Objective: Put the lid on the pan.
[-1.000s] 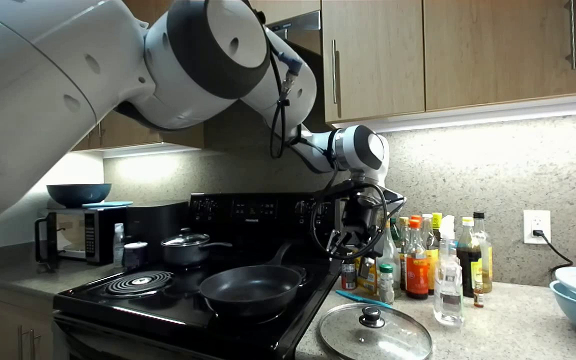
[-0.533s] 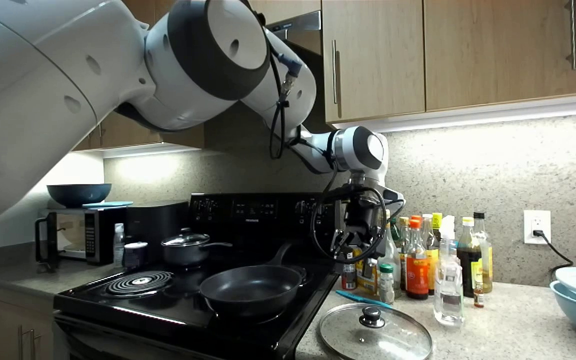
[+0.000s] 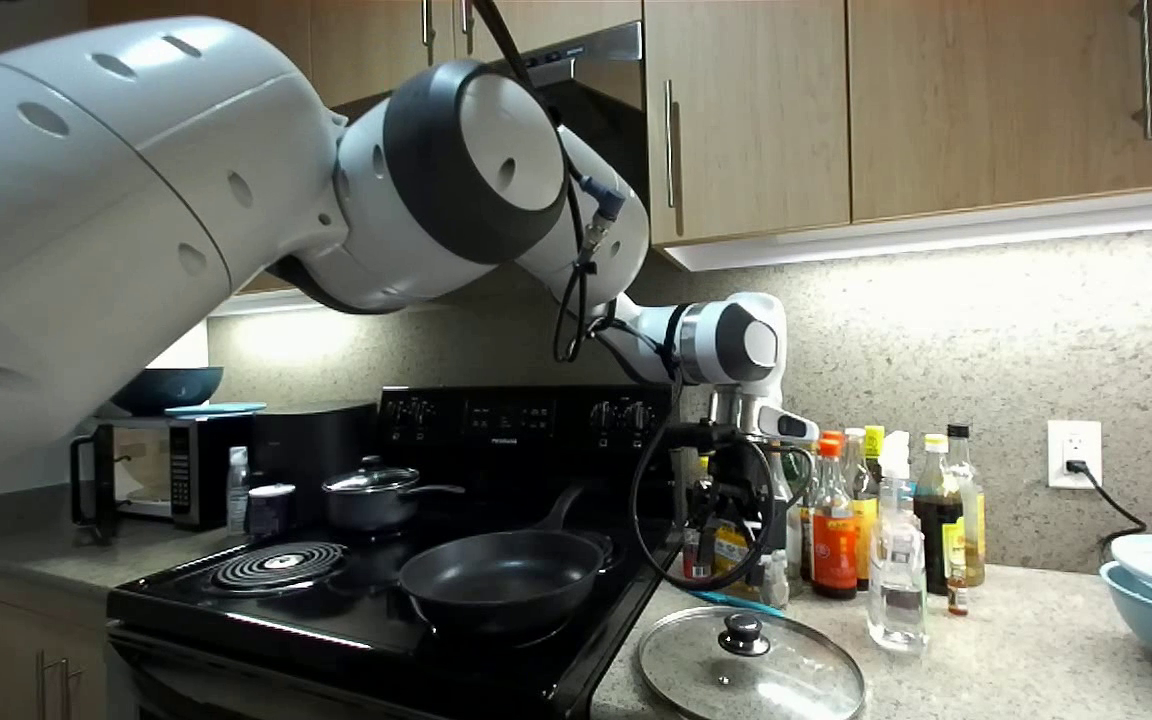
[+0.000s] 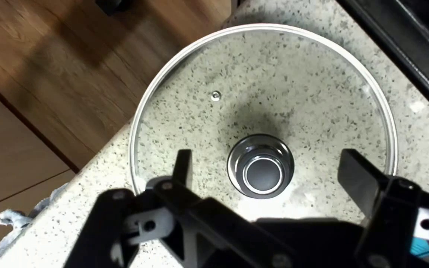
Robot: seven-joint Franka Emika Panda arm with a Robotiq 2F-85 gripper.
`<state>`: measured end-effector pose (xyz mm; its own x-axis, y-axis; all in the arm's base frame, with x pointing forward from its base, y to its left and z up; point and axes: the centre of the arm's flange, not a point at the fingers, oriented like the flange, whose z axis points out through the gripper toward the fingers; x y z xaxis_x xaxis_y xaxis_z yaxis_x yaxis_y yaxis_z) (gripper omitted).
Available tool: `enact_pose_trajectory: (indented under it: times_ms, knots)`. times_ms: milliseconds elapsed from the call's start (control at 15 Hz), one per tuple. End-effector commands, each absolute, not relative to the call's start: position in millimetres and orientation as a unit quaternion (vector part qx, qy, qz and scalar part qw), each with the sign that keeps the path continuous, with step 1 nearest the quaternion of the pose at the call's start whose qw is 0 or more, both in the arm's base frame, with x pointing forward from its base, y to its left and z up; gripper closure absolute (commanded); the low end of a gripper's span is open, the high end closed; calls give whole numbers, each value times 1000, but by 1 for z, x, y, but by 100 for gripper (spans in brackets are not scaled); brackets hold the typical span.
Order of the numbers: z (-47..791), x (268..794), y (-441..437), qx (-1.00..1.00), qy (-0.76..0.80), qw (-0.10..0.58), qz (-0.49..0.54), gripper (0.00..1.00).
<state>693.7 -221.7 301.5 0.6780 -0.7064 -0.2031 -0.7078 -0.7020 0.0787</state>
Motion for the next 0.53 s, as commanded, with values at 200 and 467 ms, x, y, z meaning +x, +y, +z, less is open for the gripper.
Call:
enact_pose_trajectory:
  times_ms: [200,467]
  knots:
    - [293,700,-229,-910,401,3,107,0]
    - [279,716,-232,-909,409,-1,80,0]
